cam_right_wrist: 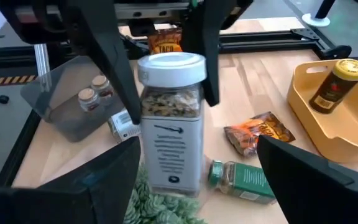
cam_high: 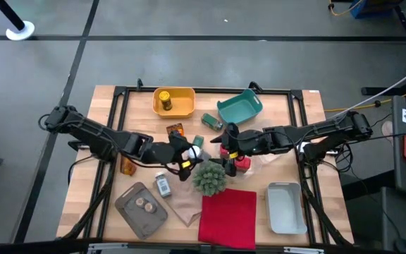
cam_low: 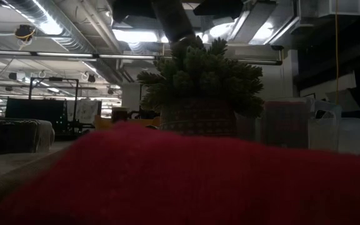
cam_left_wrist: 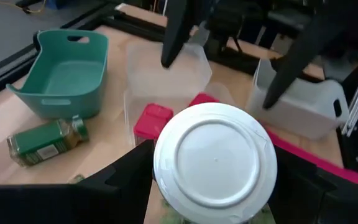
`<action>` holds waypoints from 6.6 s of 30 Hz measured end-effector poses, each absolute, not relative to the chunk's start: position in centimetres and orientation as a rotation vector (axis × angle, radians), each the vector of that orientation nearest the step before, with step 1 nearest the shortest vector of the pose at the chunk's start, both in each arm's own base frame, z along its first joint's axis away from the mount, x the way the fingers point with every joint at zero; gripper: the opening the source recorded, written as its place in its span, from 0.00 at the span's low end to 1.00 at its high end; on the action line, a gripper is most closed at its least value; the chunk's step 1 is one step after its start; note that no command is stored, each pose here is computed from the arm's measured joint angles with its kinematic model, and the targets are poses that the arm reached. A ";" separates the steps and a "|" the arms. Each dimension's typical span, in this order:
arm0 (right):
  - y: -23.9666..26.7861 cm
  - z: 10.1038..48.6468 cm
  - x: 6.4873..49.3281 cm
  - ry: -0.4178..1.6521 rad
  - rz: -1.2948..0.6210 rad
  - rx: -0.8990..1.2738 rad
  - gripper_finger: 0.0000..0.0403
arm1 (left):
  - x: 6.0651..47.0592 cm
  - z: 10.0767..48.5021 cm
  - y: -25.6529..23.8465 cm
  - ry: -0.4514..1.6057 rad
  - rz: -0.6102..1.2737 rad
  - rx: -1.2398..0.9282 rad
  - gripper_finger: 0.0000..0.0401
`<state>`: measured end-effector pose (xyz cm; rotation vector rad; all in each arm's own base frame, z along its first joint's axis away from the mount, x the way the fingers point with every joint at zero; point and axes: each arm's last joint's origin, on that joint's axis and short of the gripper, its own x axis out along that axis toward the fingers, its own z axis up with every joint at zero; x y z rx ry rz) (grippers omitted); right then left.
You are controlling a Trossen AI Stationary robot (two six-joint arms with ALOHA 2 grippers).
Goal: Sort spices by type
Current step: Put the right white seasoning bottle into the green bin
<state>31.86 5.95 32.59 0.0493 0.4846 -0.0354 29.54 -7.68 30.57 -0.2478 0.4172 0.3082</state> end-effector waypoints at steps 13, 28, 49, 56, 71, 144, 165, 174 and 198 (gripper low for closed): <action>6.1 31.8 32.7 0.487 -0.052 0.042 0.80 | 30.3 31.6 -6.6 0.300 0.321 -0.287 0.59; 6.3 30.4 34.4 0.473 -0.074 -0.017 0.76 | 30.4 31.7 -6.6 0.297 0.315 -0.266 0.59; 6.2 30.1 34.0 0.517 -0.065 -0.050 0.50 | 30.5 31.8 -6.5 0.317 0.277 -0.050 0.71; 5.6 30.0 33.6 0.563 -0.092 -0.048 0.50 | 29.5 32.8 -6.3 0.310 0.266 0.035 0.70; 4.1 29.5 32.9 0.662 -0.152 -0.079 0.50 | 27.6 32.3 -5.7 0.457 0.295 0.010 0.70; -18.5 12.3 28.0 0.464 -0.687 0.207 0.53 | 27.3 31.6 5.4 0.609 0.561 0.093 0.70; -18.5 12.2 27.9 0.481 -0.680 0.213 0.53 | 27.3 31.6 5.4 0.610 0.560 0.096 0.70; -18.5 12.2 28.0 0.478 -0.678 0.208 0.72 | 27.3 31.6 5.4 0.610 0.560 0.096 0.70; -19.1 13.5 28.9 0.459 -0.666 0.159 0.49 | 27.3 31.6 5.4 0.610 0.560 0.096 0.70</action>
